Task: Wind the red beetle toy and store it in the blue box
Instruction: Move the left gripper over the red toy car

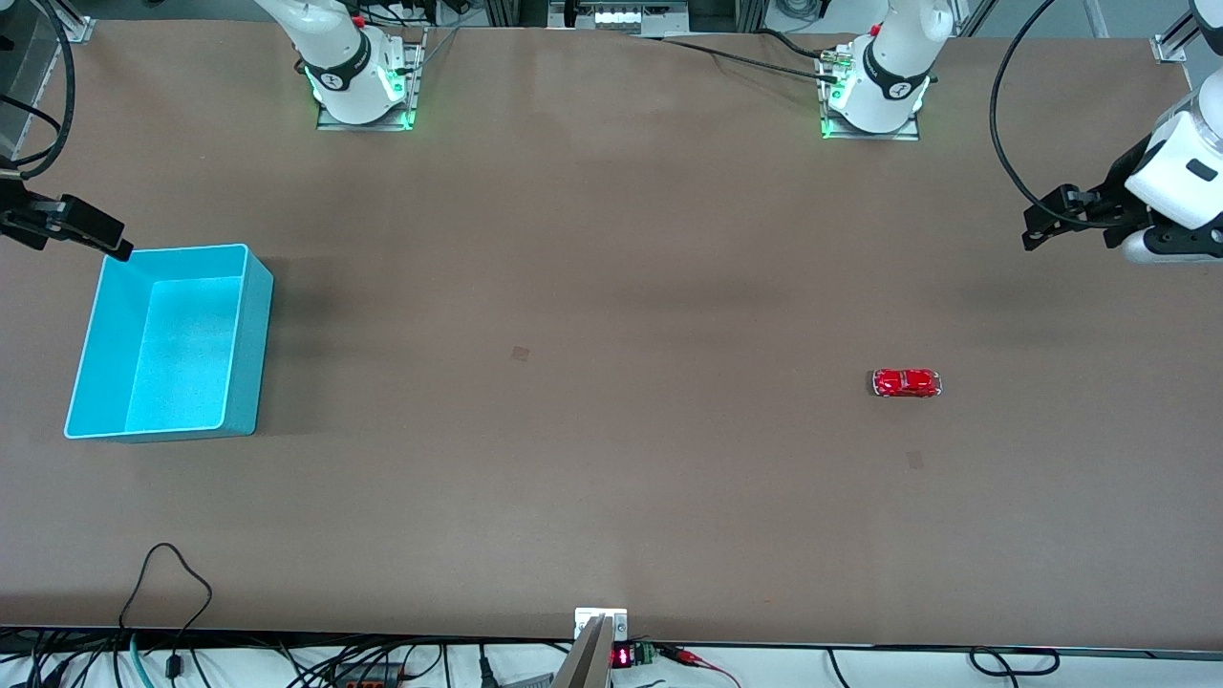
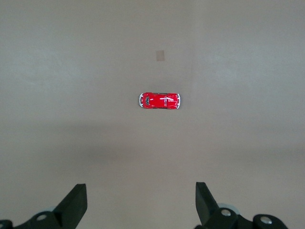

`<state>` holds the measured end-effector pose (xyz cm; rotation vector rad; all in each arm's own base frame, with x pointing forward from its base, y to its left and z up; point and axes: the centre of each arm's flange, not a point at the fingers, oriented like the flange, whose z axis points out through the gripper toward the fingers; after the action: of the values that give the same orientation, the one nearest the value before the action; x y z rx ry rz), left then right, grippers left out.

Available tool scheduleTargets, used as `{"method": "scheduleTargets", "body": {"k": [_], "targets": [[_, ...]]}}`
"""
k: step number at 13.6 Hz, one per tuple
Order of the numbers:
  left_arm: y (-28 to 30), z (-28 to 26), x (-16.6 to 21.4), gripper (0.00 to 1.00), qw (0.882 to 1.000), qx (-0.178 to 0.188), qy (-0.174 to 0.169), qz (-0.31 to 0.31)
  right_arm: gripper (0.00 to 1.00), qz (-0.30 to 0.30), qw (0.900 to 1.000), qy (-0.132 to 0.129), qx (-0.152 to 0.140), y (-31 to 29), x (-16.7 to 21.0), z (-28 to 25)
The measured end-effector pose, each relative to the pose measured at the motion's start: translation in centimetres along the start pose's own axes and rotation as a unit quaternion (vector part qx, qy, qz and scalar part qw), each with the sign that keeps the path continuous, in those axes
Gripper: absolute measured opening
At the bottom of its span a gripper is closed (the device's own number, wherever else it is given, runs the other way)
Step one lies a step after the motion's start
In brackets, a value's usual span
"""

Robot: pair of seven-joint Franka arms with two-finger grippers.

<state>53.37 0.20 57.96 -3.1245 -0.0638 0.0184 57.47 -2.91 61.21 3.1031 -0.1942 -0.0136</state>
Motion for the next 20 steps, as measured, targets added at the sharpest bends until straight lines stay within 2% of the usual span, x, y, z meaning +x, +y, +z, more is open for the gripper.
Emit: {"method": "scheduleTargets", "body": {"k": [7, 9, 12, 14, 16, 18, 20], "targets": [[-0.1, 1.4, -0.4, 1.00, 1.000, 0.001, -0.017, 0.003, 1.00, 0.000, 1.000, 0.000, 0.000, 0.0, 0.0, 0.0], [-0.1, 3.7, -0.2, 1.00, 0.999, 0.000, -0.037, 0.032, 1.00, 0.000, 1.000, 0.000, 0.000, 0.0, 0.0, 0.1], [0.0, 8.8, 1.4, 1.00, 0.991, -0.007, -0.068, 0.117, 1.00, -0.001, 1.000, 0.006, 0.001, -0.1, 0.2, 0.0], [0.0, 12.6, 2.8, 1.00, 0.978, -0.016, -0.088, 0.190, 1.00, -0.002, 1.000, 0.012, 0.002, -0.3, 0.3, -0.1], [-0.9, 16.6, 4.4, 1.00, 0.959, -0.026, -0.088, 0.269, 1.00, -0.002, 1.000, 0.017, 0.002, -0.3, 0.4, -0.2], [-2.1, 20.9, 6.1, 1.00, 0.933, -0.033, -0.077, 0.349, 1.00, -0.002, 1.000, 0.019, 0.002, -0.3, 0.5, -0.2], [-2.7, 24.5, 7.0, 1.00, 0.903, -0.031, -0.085, 0.420, 1.00, -0.002, 1.000, 0.022, 0.003, -0.3, 0.6, -0.2]]}}
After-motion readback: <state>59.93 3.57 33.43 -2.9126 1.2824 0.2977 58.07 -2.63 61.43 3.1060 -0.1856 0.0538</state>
